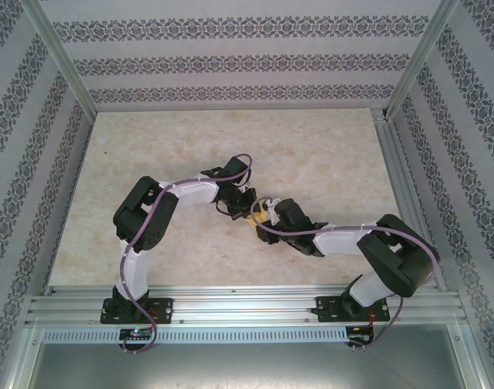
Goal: Fold a paper plane with a square sheet of paper (pick it up from the middle)
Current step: Fourth fold the wing at the center of the table.
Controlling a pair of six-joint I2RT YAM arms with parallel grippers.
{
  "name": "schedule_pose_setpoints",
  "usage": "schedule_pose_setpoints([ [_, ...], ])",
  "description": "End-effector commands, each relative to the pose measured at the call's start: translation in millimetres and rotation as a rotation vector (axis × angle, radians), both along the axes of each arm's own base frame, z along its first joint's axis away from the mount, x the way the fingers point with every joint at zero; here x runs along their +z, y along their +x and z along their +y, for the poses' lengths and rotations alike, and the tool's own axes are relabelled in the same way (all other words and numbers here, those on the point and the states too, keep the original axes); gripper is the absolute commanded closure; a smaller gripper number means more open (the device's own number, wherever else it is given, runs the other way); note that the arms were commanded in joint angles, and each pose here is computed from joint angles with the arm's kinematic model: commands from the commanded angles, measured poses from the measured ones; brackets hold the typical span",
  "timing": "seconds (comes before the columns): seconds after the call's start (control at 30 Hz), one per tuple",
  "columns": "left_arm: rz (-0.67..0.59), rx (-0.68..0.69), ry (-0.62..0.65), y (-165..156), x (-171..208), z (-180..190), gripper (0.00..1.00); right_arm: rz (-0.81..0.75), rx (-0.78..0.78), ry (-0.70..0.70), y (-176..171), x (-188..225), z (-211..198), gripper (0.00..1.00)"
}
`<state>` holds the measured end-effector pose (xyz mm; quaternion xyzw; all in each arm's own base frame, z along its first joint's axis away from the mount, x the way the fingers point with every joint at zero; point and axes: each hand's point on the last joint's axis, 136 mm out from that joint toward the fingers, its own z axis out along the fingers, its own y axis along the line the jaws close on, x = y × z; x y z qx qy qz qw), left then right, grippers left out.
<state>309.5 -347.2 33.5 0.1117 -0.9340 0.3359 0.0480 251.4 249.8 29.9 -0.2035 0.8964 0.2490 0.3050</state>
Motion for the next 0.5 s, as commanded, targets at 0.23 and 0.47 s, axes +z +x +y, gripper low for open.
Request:
schedule_pose_setpoints([
  [0.23,-0.113,-0.089,-0.070,0.2,20.6,-9.7,1.00,0.248,-0.136,0.384,-1.9,36.7,-10.7,0.71],
  [0.47,-0.126,-0.136,-0.089,-4.1,18.8,-7.7,1.00,0.340,-0.184,0.435,7.2,35.9,-10.2,0.90],
])
